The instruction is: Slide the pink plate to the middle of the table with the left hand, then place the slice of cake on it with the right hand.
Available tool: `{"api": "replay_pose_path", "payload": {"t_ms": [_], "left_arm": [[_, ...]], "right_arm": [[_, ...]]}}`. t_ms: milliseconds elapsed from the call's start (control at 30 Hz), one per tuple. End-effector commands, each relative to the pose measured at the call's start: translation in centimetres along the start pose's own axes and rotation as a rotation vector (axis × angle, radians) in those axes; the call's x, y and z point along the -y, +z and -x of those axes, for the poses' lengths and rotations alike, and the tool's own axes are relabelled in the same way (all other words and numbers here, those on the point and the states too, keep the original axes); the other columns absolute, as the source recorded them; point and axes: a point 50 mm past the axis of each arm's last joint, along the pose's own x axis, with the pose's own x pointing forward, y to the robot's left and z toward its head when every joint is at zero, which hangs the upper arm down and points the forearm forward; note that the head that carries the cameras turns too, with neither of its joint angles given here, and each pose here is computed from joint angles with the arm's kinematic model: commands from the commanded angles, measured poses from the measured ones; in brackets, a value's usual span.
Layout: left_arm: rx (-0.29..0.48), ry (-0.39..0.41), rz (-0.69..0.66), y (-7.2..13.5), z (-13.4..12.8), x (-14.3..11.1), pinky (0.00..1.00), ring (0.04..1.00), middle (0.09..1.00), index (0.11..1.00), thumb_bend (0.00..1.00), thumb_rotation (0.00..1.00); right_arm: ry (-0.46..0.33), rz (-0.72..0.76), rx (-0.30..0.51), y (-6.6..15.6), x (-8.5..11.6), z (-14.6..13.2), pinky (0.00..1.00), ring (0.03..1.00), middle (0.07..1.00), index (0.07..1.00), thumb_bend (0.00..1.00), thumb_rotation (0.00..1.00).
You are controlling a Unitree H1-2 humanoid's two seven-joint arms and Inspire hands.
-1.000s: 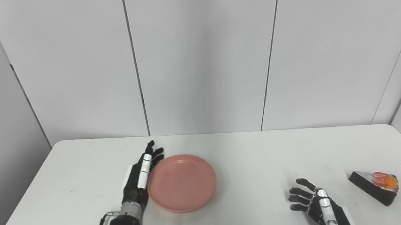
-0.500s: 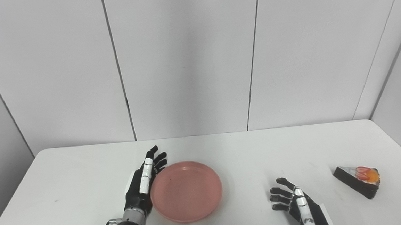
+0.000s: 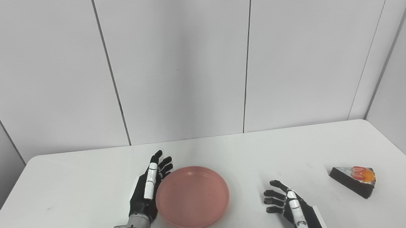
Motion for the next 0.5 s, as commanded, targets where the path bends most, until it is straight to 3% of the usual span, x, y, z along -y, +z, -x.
{"api": "replay_pose_path", "payload": {"t_ms": [0,267,367,467], "left_arm": [[0.044,-0.034,0.01,1.4,-1.1,1.0,0.9,0.886,0.887,0.933,0.69,0.97],[0.041,-0.043,0.021,1.6,-1.0,0.7,0.93,0.896,0.891,0.935,0.7,0.96],[0.041,-0.044,0.028,1.9,-0.6,0.1,0.95,0.905,0.896,0.937,0.7,0.95],[0.047,-0.034,0.009,1.9,-0.5,-1.1,0.92,0.896,0.892,0.932,0.71,0.95]], "right_arm": [[0.02,-0.024,-0.099,-1.5,-1.5,1.1,0.63,0.682,0.703,0.787,0.61,0.86],[0.015,0.057,-0.048,-0.5,-1.8,1.6,0.62,0.682,0.714,0.784,0.62,0.76],[0.004,0.153,0.022,0.8,-1.6,2.0,0.6,0.674,0.728,0.783,0.62,0.65],[-0.023,0.338,0.115,3.1,-0.9,1.6,0.57,0.677,0.748,0.764,0.6,0.59]]}}
